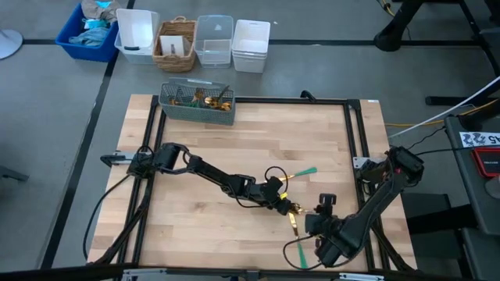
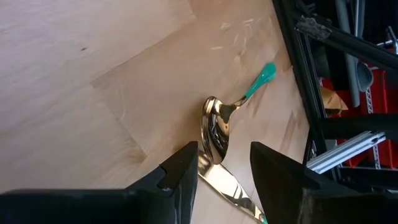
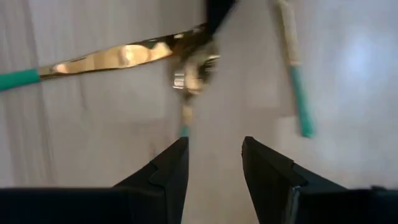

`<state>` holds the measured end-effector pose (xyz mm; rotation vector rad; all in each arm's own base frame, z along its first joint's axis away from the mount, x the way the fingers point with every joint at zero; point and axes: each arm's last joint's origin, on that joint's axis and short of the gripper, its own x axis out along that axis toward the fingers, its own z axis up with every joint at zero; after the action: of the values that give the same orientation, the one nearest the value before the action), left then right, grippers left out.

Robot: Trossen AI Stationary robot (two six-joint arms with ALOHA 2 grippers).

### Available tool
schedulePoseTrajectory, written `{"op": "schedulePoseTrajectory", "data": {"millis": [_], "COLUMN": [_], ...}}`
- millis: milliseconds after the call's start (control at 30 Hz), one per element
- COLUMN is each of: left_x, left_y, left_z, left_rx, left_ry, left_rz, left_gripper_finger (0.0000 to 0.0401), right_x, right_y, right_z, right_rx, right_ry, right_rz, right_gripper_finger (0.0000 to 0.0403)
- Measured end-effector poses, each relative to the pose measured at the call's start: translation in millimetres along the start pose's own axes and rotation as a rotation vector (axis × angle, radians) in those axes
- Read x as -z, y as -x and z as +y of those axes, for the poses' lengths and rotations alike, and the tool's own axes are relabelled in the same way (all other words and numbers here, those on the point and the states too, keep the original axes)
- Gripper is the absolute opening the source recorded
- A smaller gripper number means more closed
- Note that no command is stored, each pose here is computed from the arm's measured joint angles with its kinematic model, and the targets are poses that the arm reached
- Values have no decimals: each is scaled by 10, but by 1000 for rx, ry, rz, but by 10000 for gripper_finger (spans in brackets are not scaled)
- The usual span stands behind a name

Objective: Sort silverware
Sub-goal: Put the green spoon into the gray silverware basket

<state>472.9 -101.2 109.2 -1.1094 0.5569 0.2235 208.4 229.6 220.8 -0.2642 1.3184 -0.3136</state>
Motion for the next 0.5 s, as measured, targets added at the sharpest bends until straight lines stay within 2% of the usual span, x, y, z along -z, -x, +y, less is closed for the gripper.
{"op": "schedulePoseTrajectory", "data": {"millis": [200,500], "left_x": [0,3], "left_y": [0,0], "left_z": [0,2], "left_rx": [0,-2], "left_ry": [2,3], "left_rz": [0,1], "left_gripper_finger": [139,139], "right_x": [174,286], "right_y": [-450,-697], "right_z": [130,106], "right_rx": [-53,-34], "right_ry": [-21,-26], "right_rz": [-40,-47], "right_gripper_finger": [150,150]}}
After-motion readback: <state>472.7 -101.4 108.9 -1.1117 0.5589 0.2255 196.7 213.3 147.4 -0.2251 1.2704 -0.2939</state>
